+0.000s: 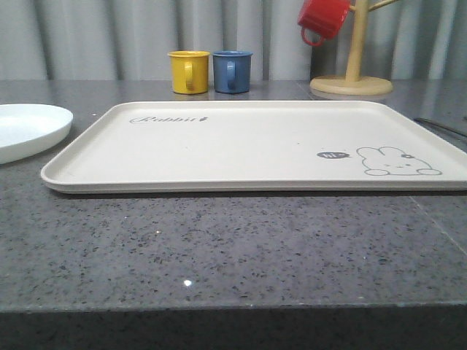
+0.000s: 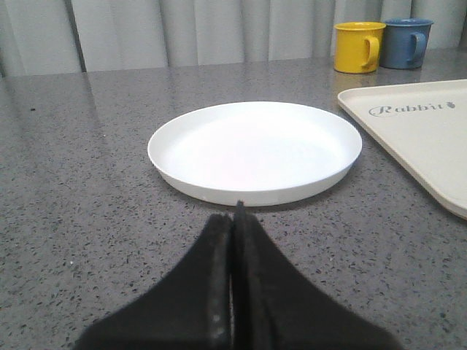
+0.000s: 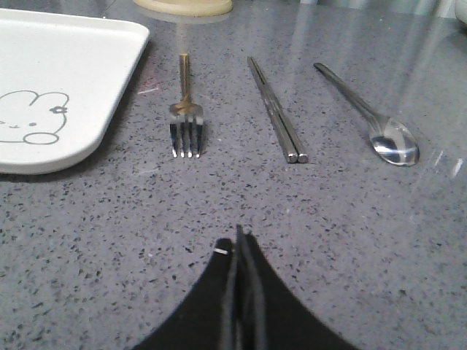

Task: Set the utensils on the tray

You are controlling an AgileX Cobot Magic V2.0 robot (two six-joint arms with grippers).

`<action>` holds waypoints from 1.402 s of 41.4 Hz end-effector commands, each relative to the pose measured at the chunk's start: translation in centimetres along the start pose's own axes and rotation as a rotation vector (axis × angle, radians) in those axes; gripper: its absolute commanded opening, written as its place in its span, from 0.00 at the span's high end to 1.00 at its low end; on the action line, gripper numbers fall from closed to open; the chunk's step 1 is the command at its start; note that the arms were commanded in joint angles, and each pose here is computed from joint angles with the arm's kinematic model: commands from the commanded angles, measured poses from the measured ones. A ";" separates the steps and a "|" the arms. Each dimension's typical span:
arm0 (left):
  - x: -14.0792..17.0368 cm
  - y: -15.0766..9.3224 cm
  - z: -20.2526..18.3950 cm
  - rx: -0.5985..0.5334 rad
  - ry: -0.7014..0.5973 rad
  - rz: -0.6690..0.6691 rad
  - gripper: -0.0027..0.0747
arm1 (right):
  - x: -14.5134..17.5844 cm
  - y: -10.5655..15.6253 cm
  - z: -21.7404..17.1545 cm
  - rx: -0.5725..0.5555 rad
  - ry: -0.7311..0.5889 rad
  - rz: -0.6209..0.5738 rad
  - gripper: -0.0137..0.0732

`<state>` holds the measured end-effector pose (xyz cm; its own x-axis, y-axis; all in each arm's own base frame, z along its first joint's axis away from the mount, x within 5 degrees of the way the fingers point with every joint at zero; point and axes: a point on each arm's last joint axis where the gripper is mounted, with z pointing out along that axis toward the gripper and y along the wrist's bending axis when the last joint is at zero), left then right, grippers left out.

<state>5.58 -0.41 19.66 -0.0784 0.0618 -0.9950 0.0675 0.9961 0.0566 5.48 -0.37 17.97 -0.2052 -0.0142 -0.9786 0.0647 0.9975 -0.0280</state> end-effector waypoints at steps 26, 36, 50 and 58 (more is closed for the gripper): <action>-0.6 0.1 -0.2 -0.012 -0.093 -0.013 0.99 | -1.0 -0.1 -0.2 0.007 -0.106 -0.008 0.92; -0.6 0.1 -0.2 -0.012 -0.093 -0.013 0.99 | -1.0 -0.1 -0.2 0.007 -0.106 -0.008 0.92; -0.6 0.1 -0.2 -0.012 -0.093 -0.013 0.99 | -1.0 -0.1 -0.2 0.007 -0.106 -0.008 0.92; -1.2 0.2 -0.2 -0.022 -0.157 -0.013 0.99 | -1.2 -0.1 -0.2 0.007 -0.128 0.000 0.92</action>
<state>5.59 -0.39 19.82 -0.0620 0.0608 -0.9962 0.0651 0.9963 0.0568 5.48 -0.37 17.99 -0.2031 -0.0143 -0.9791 0.0648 0.9975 -0.0281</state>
